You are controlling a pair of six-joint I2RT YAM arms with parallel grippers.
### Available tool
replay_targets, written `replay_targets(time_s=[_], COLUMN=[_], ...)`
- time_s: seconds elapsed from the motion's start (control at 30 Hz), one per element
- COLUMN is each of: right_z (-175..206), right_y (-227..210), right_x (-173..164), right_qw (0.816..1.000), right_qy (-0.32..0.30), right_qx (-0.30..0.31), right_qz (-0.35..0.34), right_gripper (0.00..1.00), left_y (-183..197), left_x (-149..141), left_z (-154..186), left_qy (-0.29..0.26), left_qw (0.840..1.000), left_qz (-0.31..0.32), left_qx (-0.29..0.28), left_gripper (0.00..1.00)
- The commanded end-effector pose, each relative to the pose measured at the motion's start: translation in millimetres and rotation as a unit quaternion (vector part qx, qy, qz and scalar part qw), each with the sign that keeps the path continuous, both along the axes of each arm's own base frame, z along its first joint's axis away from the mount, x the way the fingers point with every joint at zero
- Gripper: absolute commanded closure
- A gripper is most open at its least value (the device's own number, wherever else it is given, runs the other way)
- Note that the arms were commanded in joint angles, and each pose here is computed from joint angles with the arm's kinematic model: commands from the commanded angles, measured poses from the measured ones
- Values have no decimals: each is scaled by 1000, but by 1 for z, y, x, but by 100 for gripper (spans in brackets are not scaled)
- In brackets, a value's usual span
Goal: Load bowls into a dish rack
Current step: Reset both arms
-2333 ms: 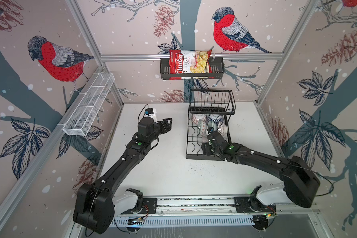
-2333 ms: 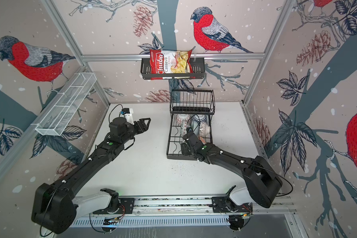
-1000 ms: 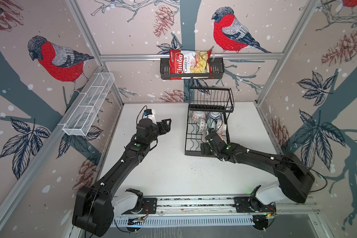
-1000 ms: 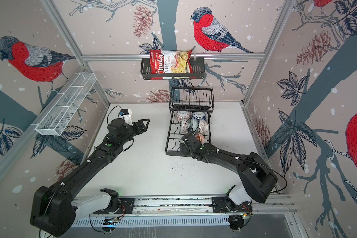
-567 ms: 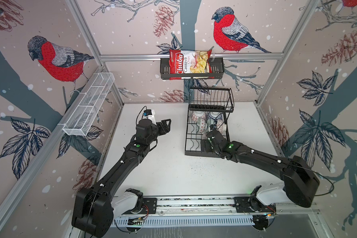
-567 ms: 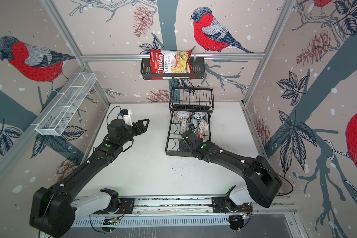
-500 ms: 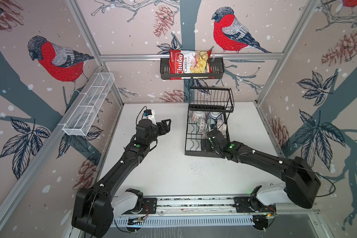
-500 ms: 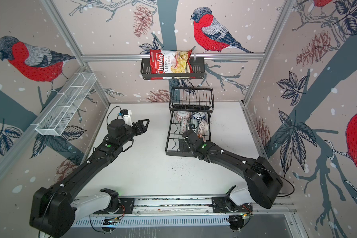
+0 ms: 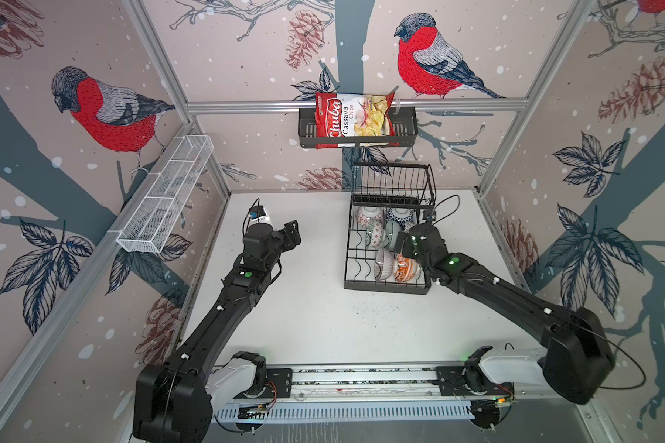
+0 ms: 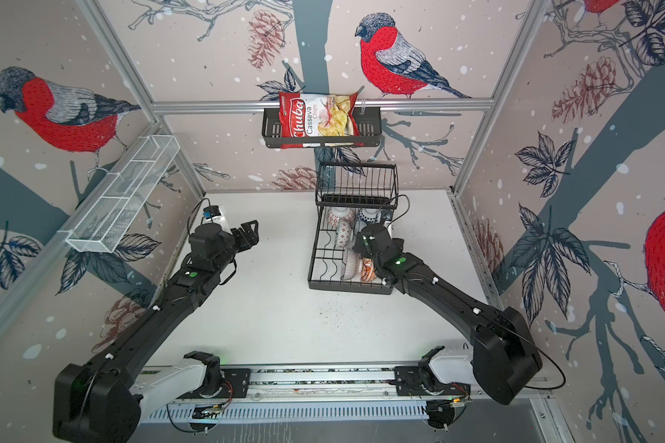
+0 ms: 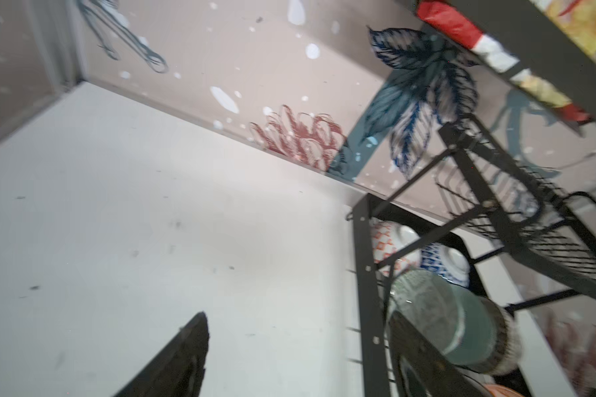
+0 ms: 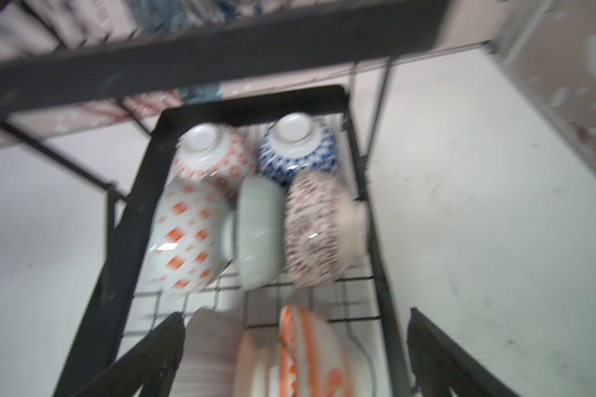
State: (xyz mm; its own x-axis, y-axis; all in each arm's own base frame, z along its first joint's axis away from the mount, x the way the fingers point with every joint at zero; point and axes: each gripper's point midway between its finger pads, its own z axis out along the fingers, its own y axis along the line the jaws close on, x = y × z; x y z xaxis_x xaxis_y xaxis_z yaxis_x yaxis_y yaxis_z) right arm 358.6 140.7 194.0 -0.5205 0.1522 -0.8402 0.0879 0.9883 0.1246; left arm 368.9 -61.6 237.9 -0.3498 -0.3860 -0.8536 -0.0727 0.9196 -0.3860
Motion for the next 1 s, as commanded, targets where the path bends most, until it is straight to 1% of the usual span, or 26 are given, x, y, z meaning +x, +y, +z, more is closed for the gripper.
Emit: replay_targets(time_s=[0.0, 0.07, 0.1, 0.17, 0.2, 0.3, 0.37, 0.43, 0.47, 0.53, 0.57, 0.67, 0.77, 0.8, 0.83, 0.9, 0.97], right_z=[12, 8, 14, 10, 7, -2, -7, -27, -34, -49, -57, -73, -74, -70, -66, -68, -67], right_y=[-43, -68, -83, -109, -122, -155, -174, -186, -191, -198, -199, -199, -197, -197, -196, -193, -191], right_x=[8, 13, 13, 15, 15, 14, 11, 15, 15, 15, 17, 22, 29, 29, 29, 28, 25], right_qw=[996, 993, 989, 983, 979, 968, 960, 959, 957, 955, 957, 960, 962, 961, 961, 966, 968], right_qy=[-36, -43, -56, -62, -65, -74, -87, -83, -85, -89, -91, -98, -103, -116, -134, -151, -156], right_qx=[-10, -15, -11, -18, -23, -41, -56, -67, -73, -80, -79, -89, -109, -118, -116, -96, -87], right_qz=[-76, -113, -135, -172, -189, -235, -259, -264, -268, -271, -265, -246, -229, -222, -214, -187, -176], right_gripper=[0, 0, 0, 1, 0, 0, 0, 0, 0, 0, 0, 0, 0, 1, 0, 0, 0], left_y=[55, 72, 82, 97, 103, 114, 121, 128, 134, 140, 140, 137, 134, 134, 132, 127, 123], left_x=[-11, -17, -21, -27, -30, -36, -37, -36, -36, -39, -39, -35, -31, -27, -24, -18, -13], left_z=[-14, -21, -24, -29, -32, -42, -52, -66, -72, -79, -83, -90, -96, -96, -96, -91, -89], left_qy=[13, 13, 12, 5, 0, -15, -17, -11, -9, -13, -20, -31, -43, -45, -42, -65, -78], left_qw=[987, 978, 971, 959, 953, 942, 938, 940, 937, 931, 931, 933, 938, 938, 940, 942, 944], left_qz=[129, 169, 192, 233, 251, 274, 281, 285, 294, 304, 297, 281, 266, 262, 254, 240, 225], left_qx=[96, 124, 141, 161, 171, 194, 201, 190, 186, 200, 213, 223, 220, 222, 222, 225, 227], left_gripper=[15, 11, 9, 4, 4, 3, 3, 3, 3, 3, 4, 4, 4, 4, 4, 4, 3])
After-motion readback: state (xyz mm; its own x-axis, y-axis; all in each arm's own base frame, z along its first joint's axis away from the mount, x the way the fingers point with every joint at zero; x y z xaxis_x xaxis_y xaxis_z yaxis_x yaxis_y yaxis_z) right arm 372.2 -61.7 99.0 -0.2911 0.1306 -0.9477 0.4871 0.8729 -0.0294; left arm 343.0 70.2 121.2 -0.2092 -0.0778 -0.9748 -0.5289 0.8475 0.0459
